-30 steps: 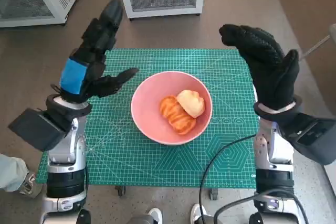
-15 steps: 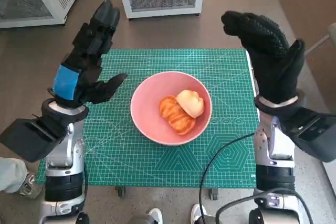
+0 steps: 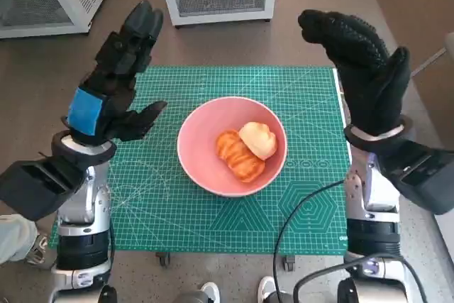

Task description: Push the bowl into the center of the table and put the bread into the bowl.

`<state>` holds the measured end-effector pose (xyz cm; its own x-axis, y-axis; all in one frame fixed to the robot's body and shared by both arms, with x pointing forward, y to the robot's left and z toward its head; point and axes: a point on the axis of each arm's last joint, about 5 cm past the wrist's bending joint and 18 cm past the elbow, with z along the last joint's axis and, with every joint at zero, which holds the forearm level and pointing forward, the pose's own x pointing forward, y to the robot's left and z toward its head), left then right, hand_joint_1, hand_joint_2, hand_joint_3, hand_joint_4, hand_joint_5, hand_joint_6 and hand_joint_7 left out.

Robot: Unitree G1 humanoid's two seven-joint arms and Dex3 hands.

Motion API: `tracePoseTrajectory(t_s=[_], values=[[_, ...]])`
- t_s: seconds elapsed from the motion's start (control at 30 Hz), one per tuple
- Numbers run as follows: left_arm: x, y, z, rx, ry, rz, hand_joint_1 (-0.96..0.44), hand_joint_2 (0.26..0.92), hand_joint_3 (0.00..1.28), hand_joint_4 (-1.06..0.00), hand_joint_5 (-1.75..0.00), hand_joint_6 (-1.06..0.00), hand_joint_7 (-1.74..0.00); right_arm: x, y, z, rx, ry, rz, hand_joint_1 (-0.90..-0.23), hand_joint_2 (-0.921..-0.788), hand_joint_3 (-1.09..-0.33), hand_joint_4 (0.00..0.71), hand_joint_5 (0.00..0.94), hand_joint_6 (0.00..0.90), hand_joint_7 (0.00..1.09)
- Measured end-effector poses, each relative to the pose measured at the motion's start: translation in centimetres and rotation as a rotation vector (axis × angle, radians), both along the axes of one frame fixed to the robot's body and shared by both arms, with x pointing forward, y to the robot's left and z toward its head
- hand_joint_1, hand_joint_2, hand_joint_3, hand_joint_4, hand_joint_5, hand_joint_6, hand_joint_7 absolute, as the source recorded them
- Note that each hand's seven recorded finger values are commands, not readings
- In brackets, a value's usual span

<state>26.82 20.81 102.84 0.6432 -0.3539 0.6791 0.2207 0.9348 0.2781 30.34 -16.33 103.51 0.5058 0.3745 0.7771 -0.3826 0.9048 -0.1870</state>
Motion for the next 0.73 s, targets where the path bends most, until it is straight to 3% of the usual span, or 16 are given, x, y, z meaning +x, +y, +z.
tracePoseTrajectory(t_s=[0.73], values=[[0.20, -0.09, 0.36, -0.018, -0.012, 0.015, -0.67, 0.921, 0.44, -0.15, -0.01, -0.22, -0.04, 0.41, 0.04, 0.17, -0.014, 0.009, -0.002, -0.669, -0.921, -0.833, 0.194, 0.004, 0.142, 0.32]])
